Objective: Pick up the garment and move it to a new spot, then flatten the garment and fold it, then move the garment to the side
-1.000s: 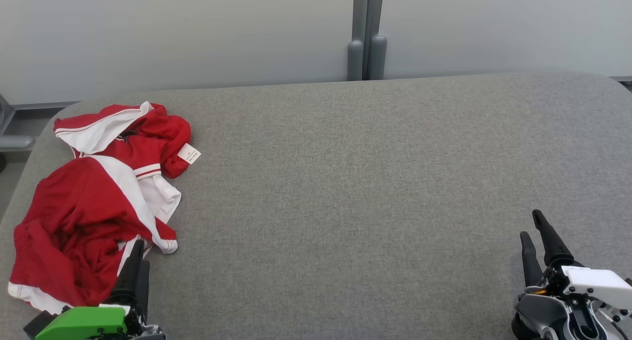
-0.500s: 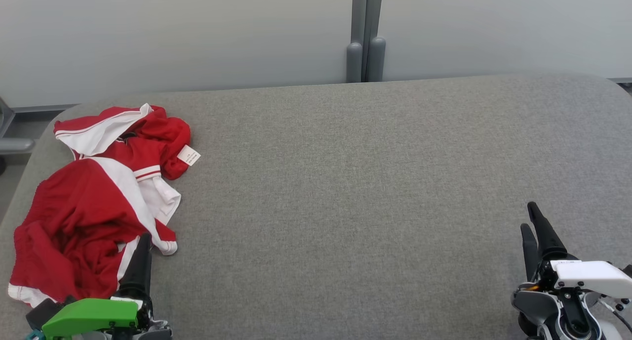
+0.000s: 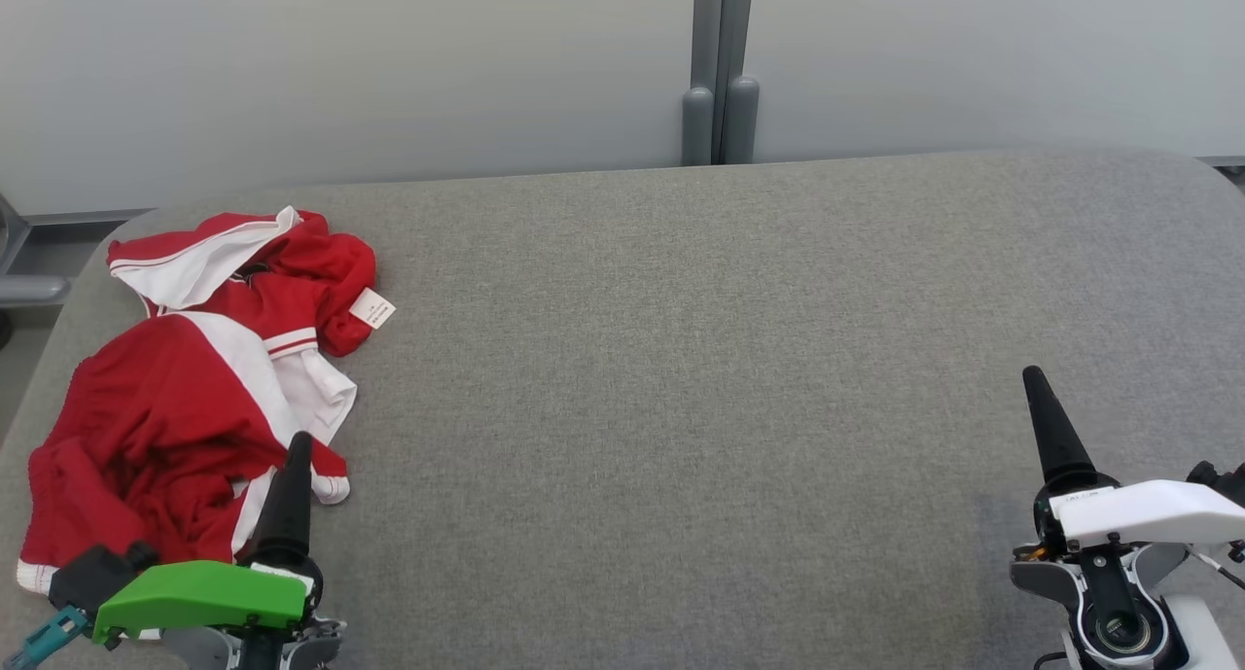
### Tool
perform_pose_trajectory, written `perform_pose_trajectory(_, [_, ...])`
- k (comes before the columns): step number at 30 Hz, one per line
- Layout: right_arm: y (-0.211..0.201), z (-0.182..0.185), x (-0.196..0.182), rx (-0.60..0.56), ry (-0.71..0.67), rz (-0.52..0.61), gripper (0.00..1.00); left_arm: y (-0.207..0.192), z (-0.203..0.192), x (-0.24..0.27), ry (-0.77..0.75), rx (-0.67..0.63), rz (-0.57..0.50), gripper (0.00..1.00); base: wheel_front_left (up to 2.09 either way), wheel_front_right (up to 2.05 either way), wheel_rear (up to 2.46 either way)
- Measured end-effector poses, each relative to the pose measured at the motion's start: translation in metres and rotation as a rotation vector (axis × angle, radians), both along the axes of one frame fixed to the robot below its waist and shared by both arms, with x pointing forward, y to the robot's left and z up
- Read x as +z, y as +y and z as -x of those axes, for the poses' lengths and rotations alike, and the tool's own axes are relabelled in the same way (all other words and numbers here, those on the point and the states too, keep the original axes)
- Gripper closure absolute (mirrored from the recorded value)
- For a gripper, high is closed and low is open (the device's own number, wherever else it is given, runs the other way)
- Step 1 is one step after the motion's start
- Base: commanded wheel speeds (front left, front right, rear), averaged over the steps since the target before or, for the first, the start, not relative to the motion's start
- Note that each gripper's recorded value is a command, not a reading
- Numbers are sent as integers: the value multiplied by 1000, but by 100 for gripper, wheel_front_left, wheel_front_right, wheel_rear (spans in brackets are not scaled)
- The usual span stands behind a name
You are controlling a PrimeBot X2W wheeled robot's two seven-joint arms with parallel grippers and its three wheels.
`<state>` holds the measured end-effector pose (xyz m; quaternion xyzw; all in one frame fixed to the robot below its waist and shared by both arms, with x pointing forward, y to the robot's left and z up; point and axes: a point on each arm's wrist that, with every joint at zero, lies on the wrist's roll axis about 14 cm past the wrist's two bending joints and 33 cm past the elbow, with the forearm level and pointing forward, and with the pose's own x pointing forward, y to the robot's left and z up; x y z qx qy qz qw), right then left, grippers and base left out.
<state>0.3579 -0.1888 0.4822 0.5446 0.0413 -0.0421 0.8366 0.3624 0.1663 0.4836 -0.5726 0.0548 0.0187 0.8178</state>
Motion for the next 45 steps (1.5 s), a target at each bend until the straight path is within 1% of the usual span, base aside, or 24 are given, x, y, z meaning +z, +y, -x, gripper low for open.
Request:
perform_pose_trajectory(5, [7,-1,3,35,-4,119,0,-4,-1,8,-26,-24,-119,0,0,0,0])
perform_pose_trajectory(10, [14,-1,6,58,-12,208,0,-6,-2,12,-39,-39,-239,0,0,0,0])
perform_pose_trajectory(20, [23,4,8,84,-24,381,0,-13,-1,23,-82,-51,-422,0,0,0,0])
perform_pose_trajectory(27, [30,6,14,100,-51,494,0,-14,4,24,-95,-46,-530,0,0,0,0])
perform_pose_trajectory(28, [30,6,14,100,-51,494,0,-14,4,24,-95,-46,-530,0,0,0,0])
perform_pose_trajectory(38, [40,8,25,115,-106,642,0,-19,10,25,-112,-51,-668,0,0,0,0])
perform_pose_trajectory(45, [46,13,24,131,-125,738,0,-21,14,23,-122,-50,-761,0,0,0,0])
